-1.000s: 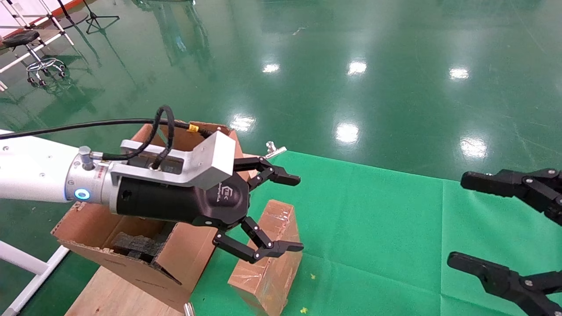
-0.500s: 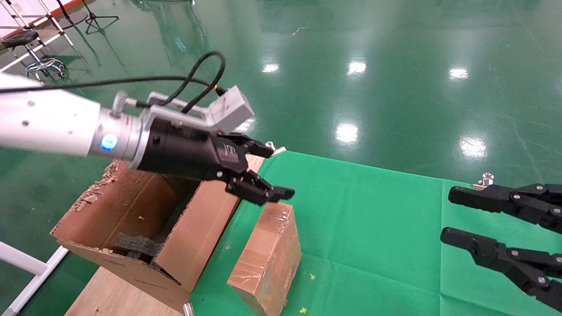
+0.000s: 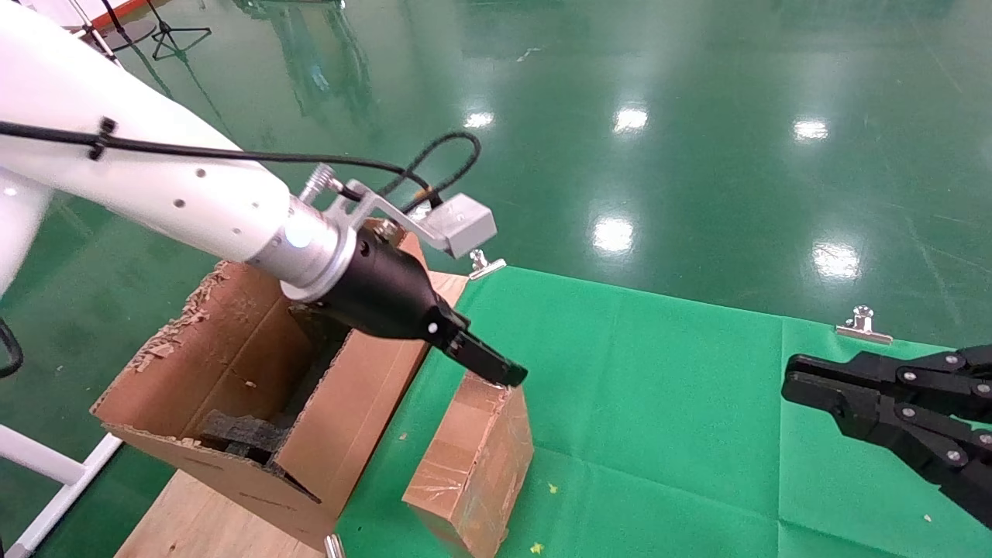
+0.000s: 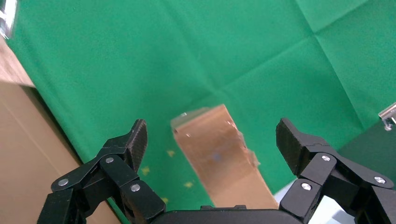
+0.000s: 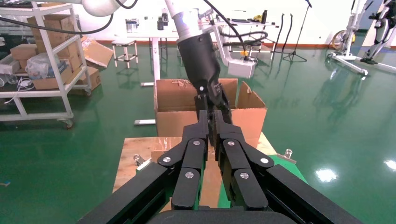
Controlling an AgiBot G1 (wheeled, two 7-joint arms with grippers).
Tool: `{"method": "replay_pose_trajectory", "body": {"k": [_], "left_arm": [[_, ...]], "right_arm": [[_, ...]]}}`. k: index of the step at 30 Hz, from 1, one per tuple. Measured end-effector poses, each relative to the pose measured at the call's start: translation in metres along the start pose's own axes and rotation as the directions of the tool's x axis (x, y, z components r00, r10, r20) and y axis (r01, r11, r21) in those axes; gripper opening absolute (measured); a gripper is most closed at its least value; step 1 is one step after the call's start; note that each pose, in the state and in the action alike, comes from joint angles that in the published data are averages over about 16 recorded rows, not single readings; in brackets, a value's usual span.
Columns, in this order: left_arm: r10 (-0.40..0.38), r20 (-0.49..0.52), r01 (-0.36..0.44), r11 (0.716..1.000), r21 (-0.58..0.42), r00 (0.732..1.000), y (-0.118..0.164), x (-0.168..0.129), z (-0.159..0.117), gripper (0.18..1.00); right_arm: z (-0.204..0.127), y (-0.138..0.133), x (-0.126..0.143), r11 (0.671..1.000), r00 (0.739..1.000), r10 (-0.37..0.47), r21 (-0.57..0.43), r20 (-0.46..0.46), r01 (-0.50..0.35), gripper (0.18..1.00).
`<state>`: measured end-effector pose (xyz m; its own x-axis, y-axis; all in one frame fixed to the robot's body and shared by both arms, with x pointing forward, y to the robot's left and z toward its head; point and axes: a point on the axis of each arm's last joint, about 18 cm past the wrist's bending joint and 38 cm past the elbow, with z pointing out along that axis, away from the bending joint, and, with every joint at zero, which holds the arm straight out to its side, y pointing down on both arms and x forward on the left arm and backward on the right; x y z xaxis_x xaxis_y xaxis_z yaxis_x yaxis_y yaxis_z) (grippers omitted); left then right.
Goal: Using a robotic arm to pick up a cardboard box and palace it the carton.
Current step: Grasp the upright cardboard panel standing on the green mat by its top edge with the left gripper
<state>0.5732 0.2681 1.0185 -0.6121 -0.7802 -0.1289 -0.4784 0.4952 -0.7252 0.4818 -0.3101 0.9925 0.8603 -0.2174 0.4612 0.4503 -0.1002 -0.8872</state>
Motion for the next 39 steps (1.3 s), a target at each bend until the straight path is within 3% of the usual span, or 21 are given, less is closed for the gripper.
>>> {"method": "replay_pose_trajectory", "body": {"k": [12, 39], "left_arm": [[-0.088, 0.008, 0.089, 0.99, -0.109, 0.996, 0.012, 0.01, 0.026, 1.001], [-0.051, 0.038, 0.056, 0.986, -0.157, 0.998, 0.011, 0.014, 0.039, 0.975]], "right_arm": [[0.0, 0.0, 0.0, 1.0, 1.0, 0.0, 0.0, 0.0, 0.0, 0.196], [0.0, 0.0, 0.0, 1.0, 1.0, 0.0, 0.0, 0.0, 0.0, 0.212]]}}
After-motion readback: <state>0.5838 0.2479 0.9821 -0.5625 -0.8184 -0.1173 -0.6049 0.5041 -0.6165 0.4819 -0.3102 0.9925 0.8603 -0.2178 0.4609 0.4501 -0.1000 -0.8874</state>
